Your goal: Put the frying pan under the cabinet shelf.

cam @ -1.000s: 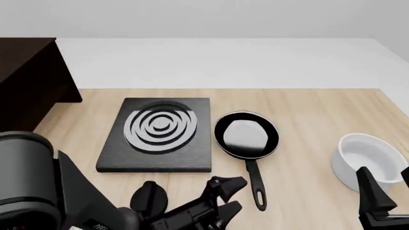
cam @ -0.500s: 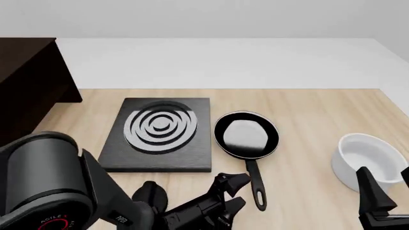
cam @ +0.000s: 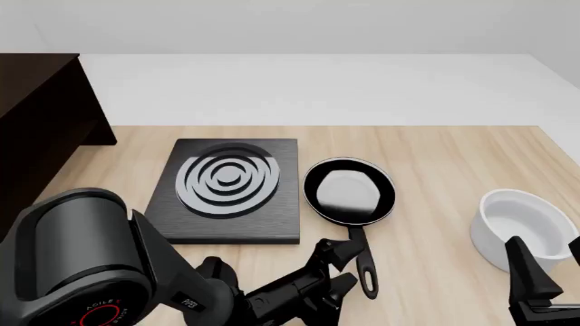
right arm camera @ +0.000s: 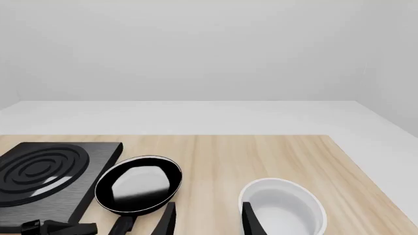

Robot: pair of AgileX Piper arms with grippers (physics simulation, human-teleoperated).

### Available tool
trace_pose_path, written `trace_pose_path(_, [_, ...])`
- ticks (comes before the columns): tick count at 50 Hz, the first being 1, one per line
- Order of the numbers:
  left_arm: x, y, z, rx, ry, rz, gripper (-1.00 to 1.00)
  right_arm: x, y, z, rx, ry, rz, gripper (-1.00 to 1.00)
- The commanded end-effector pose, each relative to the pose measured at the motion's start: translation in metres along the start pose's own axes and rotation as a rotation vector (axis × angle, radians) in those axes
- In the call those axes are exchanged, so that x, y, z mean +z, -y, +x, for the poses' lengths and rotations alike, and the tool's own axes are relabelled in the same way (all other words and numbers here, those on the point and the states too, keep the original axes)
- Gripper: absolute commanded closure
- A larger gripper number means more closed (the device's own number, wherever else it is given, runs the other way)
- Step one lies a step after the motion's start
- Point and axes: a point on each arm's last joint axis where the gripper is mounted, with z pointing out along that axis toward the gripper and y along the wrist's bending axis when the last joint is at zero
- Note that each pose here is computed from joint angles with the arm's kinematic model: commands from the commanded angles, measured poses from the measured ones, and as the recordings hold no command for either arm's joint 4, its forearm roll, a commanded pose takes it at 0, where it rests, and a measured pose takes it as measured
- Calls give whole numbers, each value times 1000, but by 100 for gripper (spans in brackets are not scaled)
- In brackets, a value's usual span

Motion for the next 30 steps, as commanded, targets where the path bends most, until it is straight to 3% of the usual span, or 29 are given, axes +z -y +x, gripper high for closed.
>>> trace_pose_path(1, [12,6,6,35,-20,30,-100,0,0,0,0,0,0,-100])
trace_pose_path(11, [15,-2,2,35,-16,48,-100,0,0,0,0,0,0,-100])
trace_pose_path(30, [25,0,4,39,-23,71,-100,0,0,0,0,0,0,-100])
